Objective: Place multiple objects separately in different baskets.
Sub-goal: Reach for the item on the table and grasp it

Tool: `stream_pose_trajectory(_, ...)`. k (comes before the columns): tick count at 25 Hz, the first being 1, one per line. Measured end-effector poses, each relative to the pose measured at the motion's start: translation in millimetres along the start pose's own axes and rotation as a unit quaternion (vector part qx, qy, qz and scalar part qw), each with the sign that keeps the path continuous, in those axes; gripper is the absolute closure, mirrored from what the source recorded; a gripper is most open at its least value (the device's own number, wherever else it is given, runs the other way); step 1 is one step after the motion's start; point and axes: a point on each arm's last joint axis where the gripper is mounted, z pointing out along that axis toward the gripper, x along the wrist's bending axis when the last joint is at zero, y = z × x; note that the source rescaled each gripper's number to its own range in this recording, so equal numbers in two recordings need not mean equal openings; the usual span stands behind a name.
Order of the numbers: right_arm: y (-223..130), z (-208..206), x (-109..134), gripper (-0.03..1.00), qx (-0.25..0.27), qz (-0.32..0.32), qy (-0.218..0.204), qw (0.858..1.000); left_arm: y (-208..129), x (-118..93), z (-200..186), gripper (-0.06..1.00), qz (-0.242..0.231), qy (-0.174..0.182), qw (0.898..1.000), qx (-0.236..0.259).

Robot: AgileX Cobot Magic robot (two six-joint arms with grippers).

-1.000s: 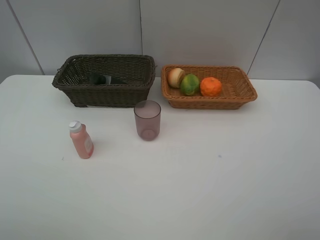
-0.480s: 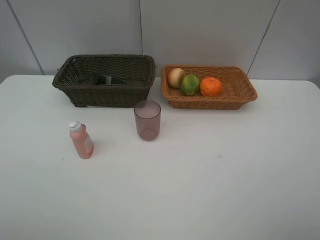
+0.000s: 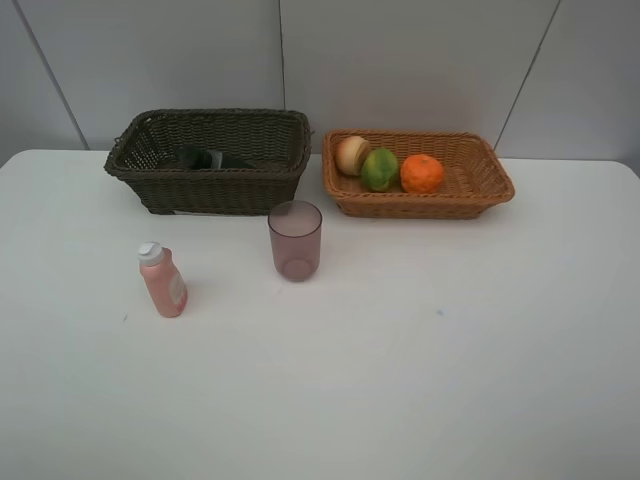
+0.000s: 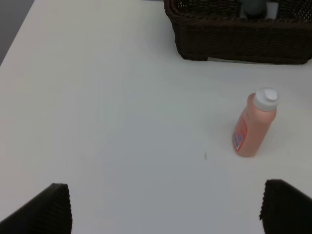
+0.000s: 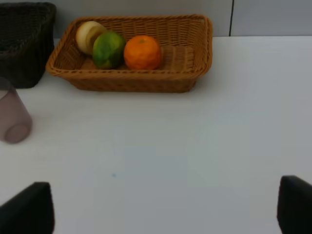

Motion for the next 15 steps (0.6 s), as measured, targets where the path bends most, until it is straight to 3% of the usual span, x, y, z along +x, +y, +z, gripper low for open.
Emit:
stream_pose_trajectory(10, 0.0, 0.0, -0.2, -0.02, 0.0, -0.029, -0.004, 1.0, 0.0, 0.0, 0.0, -0.06, 0.0, 0.0, 1.0, 0.0)
stream_pose_trajectory(15, -0.3, -0.9, -0.1, -0.02, -0.003, -0.001, -0.076, 0.997, 0.0, 0.0, 0.0, -0.06, 0.0, 0.0, 1.0, 0.0)
